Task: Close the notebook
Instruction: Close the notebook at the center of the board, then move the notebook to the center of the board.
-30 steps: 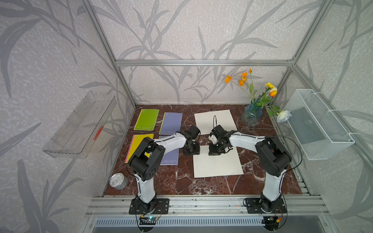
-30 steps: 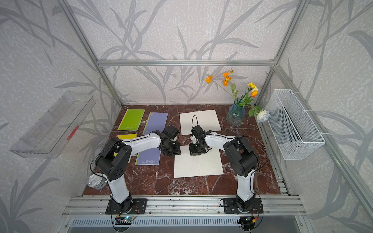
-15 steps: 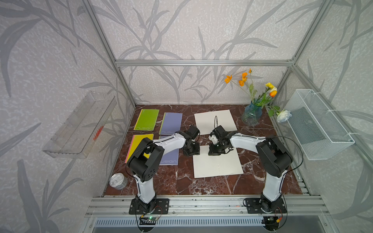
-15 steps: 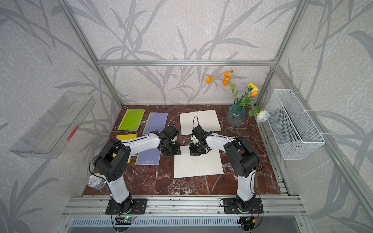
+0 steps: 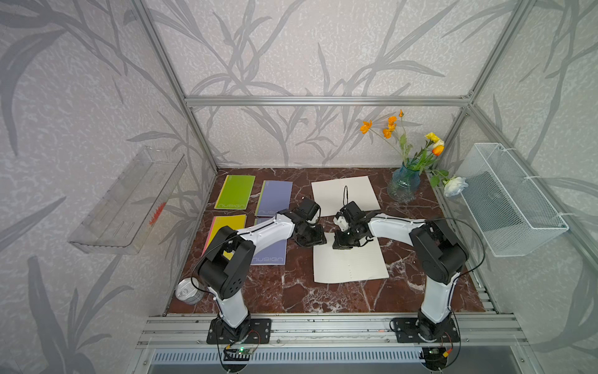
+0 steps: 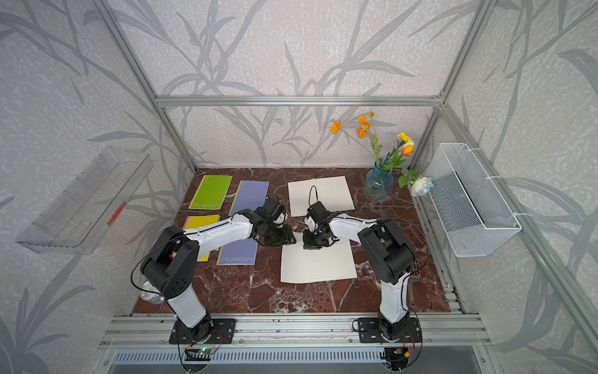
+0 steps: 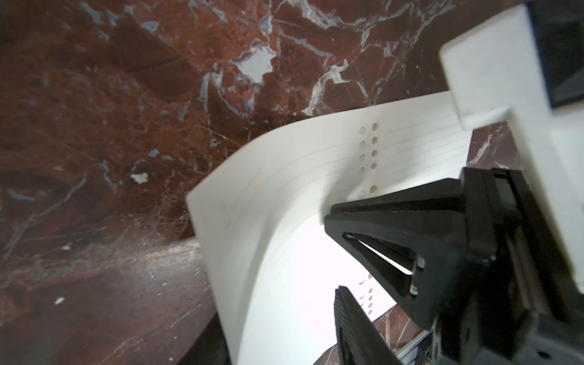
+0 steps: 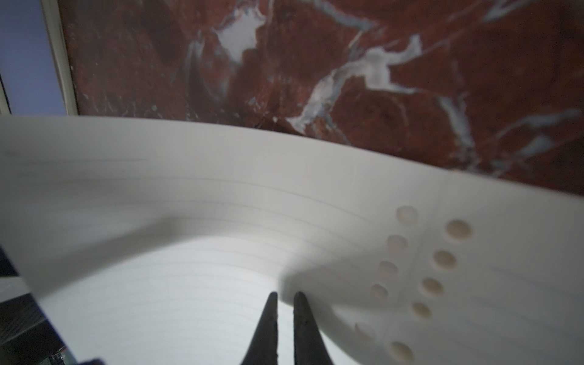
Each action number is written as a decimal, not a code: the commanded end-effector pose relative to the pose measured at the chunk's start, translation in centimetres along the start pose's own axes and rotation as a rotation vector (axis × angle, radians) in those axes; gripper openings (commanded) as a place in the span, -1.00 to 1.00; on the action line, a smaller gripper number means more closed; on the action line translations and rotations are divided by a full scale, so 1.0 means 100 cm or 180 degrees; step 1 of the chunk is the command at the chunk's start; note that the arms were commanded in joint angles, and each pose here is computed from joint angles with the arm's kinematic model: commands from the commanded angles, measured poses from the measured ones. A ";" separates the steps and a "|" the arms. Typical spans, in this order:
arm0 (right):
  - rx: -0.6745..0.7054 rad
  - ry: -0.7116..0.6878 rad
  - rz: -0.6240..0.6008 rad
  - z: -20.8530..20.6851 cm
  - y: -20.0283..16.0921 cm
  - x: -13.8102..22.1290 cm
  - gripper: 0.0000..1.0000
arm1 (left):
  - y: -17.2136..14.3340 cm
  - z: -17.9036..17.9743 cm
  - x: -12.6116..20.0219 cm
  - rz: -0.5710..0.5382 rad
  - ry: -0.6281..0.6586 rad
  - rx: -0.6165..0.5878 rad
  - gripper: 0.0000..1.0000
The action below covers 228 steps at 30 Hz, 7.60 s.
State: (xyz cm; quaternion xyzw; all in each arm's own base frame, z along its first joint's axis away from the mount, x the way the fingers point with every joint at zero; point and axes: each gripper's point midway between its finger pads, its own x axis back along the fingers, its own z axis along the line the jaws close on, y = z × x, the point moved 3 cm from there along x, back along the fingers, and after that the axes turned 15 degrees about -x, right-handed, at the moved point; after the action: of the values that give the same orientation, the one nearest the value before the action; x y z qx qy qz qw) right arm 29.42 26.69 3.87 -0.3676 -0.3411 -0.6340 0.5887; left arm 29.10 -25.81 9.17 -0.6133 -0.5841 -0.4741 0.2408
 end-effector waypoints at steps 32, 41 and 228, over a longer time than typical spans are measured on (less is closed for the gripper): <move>-0.0029 -0.0529 -0.0080 -0.027 -0.009 0.028 -0.52 | -0.032 0.020 0.024 0.0296 0.0413 -0.0162 -0.93; -0.0062 -0.0753 -0.0137 -0.051 -0.008 0.046 -0.45 | -0.033 0.036 0.039 0.0312 0.0538 -0.0151 -0.93; 0.0315 -0.0398 0.0060 0.027 -0.012 0.014 -0.41 | -0.028 0.077 0.042 0.0302 0.0691 0.0150 -0.21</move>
State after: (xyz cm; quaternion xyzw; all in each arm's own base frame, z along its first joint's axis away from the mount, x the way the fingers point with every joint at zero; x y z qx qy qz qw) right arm 27.41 28.69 4.76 -0.3939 -0.3923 -0.5772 0.5981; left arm 27.55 -16.83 6.32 -0.5936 -0.5338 -0.4899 0.3502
